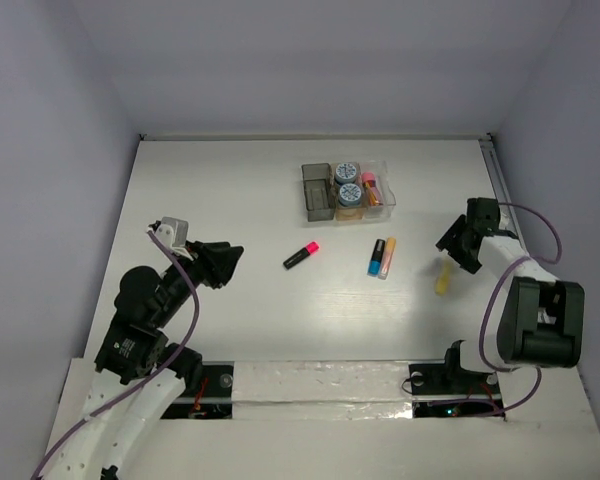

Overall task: Sort the stationery into containers
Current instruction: Pick up the pen from the center of the board, then place the pen in the storage box.

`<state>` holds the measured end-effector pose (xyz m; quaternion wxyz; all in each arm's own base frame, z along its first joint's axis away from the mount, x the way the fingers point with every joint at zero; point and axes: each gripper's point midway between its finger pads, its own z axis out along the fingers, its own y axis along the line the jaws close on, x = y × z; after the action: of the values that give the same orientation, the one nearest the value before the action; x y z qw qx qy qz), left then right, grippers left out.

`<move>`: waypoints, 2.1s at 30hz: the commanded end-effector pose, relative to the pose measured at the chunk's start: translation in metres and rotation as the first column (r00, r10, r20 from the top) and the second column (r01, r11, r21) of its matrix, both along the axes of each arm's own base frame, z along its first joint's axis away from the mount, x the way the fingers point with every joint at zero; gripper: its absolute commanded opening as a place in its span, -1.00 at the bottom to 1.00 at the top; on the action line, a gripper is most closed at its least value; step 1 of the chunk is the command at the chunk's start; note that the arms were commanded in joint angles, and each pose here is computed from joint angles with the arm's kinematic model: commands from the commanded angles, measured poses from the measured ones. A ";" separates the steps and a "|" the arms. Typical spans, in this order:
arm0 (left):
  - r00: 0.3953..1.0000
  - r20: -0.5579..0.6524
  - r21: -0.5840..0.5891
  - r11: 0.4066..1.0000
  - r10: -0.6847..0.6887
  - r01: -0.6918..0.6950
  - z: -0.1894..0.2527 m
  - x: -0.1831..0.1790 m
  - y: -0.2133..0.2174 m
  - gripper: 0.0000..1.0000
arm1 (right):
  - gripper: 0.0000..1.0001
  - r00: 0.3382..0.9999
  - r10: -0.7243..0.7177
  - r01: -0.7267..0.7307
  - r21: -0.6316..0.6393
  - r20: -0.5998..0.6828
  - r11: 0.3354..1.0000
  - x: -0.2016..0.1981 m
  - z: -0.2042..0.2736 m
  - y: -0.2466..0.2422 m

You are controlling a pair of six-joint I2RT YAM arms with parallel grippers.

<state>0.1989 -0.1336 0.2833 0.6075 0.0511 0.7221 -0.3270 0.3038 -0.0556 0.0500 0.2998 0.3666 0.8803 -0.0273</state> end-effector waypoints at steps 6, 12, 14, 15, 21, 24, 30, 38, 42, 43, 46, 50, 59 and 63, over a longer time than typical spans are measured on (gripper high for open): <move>0.999 0.040 -0.036 0.999 -0.008 0.010 0.011 -0.004 -0.003 -0.21 | 0.27 0.983 0.127 -0.108 0.142 -0.134 0.984 -0.017 -0.024 0.028; 0.998 -0.045 -0.002 0.999 -0.054 0.054 -0.007 0.004 -0.016 -0.14 | 0.10 0.968 0.121 -0.084 0.171 -0.219 0.982 -0.026 -0.043 0.031; 0.993 -0.080 0.015 0.996 -0.082 0.084 -0.015 0.007 -0.022 -0.14 | -0.16 0.951 0.127 -0.086 0.153 -0.283 0.985 -0.033 -0.054 0.026; 0.992 -0.083 0.021 0.995 -0.093 0.095 -0.017 0.008 -0.024 -0.14 | -0.27 0.945 0.126 -0.085 0.147 -0.303 0.985 -0.035 -0.055 0.025; 0.965 -0.212 0.073 0.982 -0.156 0.175 -0.048 0.023 -0.043 -0.01 | -0.77 0.977 0.137 -0.119 0.118 -0.165 0.986 -0.012 -0.025 0.023; 0.942 -0.285 0.113 0.970 -0.176 0.216 -0.065 0.025 -0.056 0.05 | -0.78 0.979 0.202 -0.200 0.110 -0.010 0.974 0.006 0.018 0.037; 0.929 -0.359 0.250 0.950 -0.089 0.188 -0.078 0.029 -0.090 0.16 | -0.76 0.843 0.440 -0.498 0.142 0.309 0.855 0.049 0.105 0.137; 0.892 -0.429 0.346 0.938 0.143 0.016 -0.131 0.049 -0.087 0.25 | -0.73 0.544 0.682 -0.806 0.080 0.489 0.586 0.117 0.148 0.282; 0.903 -0.393 0.295 0.954 0.177 -0.058 -0.137 0.061 -0.089 0.26 | -0.72 0.461 0.704 -0.860 0.077 0.540 0.505 0.143 0.146 0.323; 0.907 -0.380 0.308 0.950 0.181 -0.061 -0.140 0.063 -0.088 0.26 | -0.71 0.458 0.703 -0.862 0.079 0.545 0.500 0.150 0.144 0.327; 0.910 -0.365 0.356 0.933 0.196 -0.058 -0.150 0.073 -0.092 0.27 | -0.71 0.430 0.713 -0.878 0.075 0.553 0.472 0.168 0.138 0.348; 0.915 -0.356 0.421 0.907 0.191 -0.026 -0.171 0.085 -0.101 0.27 | -0.70 0.419 0.717 -0.875 0.037 0.557 0.483 0.191 0.140 0.358; 0.927 -0.329 0.472 0.882 0.179 -0.002 -0.198 0.103 -0.108 0.28 | -0.36 0.468 0.725 -0.853 0.044 0.505 0.520 0.213 0.102 0.368; 0.945 -0.308 0.470 0.881 0.114 0.046 -0.199 0.108 -0.118 0.28 | 0.31 0.470 0.732 -0.852 0.035 0.493 0.523 0.215 0.099 0.371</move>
<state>0.2906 -0.2385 0.0646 0.4175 0.1123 0.8947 -0.1119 0.5048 0.3070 0.1291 0.3689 -0.0431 0.8714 0.3205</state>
